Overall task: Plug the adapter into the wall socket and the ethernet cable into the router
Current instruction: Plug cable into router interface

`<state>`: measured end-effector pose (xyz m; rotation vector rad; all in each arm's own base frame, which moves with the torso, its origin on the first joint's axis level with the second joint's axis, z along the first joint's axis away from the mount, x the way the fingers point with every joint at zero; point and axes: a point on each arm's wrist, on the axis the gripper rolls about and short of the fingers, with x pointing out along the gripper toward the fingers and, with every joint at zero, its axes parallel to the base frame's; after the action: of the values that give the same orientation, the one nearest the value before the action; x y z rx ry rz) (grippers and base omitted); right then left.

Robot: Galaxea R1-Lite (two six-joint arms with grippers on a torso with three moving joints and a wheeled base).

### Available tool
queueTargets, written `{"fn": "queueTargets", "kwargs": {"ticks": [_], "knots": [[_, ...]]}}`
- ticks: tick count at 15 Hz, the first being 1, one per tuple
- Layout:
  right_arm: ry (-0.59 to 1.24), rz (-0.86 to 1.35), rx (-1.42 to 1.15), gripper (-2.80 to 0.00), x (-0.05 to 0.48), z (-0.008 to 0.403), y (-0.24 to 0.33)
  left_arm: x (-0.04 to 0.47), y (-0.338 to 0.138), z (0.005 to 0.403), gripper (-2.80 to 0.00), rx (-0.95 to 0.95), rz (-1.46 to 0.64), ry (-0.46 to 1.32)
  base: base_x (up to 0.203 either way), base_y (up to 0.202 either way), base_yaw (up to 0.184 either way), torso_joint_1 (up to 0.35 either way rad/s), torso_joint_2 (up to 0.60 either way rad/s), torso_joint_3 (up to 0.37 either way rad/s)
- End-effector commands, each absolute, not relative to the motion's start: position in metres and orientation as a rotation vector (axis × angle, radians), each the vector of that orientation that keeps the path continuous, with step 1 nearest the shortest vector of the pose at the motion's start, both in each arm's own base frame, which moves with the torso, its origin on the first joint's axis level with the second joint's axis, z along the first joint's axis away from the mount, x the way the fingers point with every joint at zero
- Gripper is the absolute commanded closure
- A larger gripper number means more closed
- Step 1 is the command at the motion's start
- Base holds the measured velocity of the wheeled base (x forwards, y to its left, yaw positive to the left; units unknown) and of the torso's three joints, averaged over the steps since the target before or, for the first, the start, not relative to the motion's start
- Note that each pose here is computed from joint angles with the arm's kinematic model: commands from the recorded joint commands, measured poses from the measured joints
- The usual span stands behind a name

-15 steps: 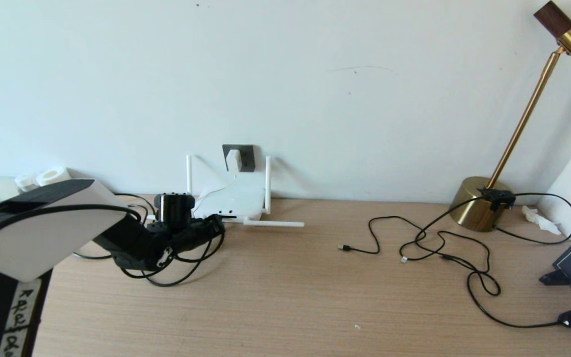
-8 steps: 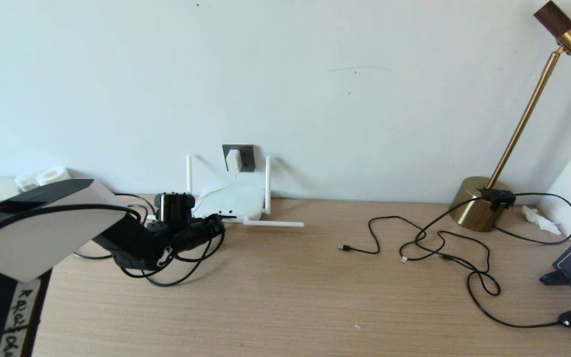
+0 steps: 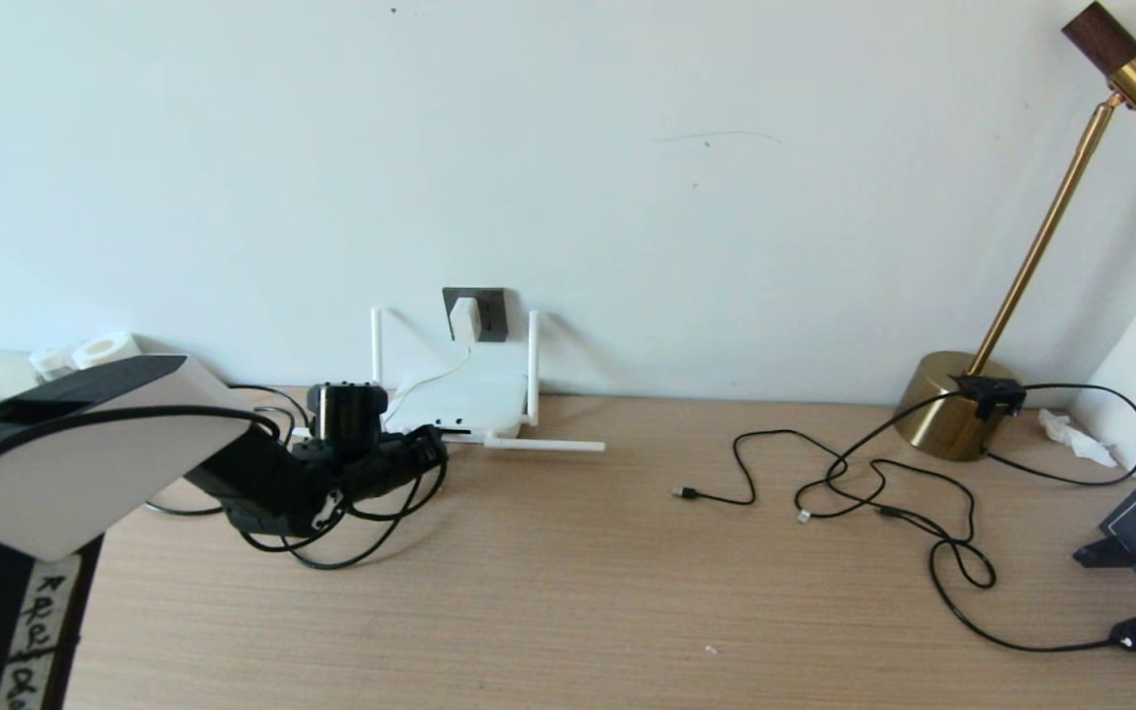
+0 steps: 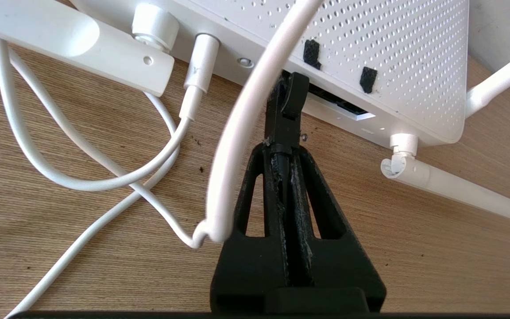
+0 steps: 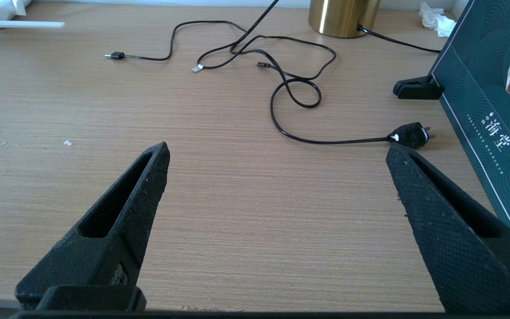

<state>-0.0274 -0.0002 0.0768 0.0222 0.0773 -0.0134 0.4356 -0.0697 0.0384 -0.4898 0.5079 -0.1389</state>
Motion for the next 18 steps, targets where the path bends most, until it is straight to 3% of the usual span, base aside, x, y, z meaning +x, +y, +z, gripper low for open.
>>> {"fn": "queueTargets", "kwargs": {"ticks": [1,18], "knots": [[0.08,-0.013,0.023,-2.8,-0.0273,0.0768,-0.0002,0.437,-0.0671,0.0402,0.0,-0.495,-0.135,0.497,0.0,0.0,0.0,0.0,0.0,0.0],[0.08,-0.013,0.023,-2.8,-0.0273,0.0768,-0.0002,0.4395,-0.0602,0.0399,0.0,-0.485,-0.122,0.503,0.0,0.0,0.0,0.0,0.0,0.0]]}}
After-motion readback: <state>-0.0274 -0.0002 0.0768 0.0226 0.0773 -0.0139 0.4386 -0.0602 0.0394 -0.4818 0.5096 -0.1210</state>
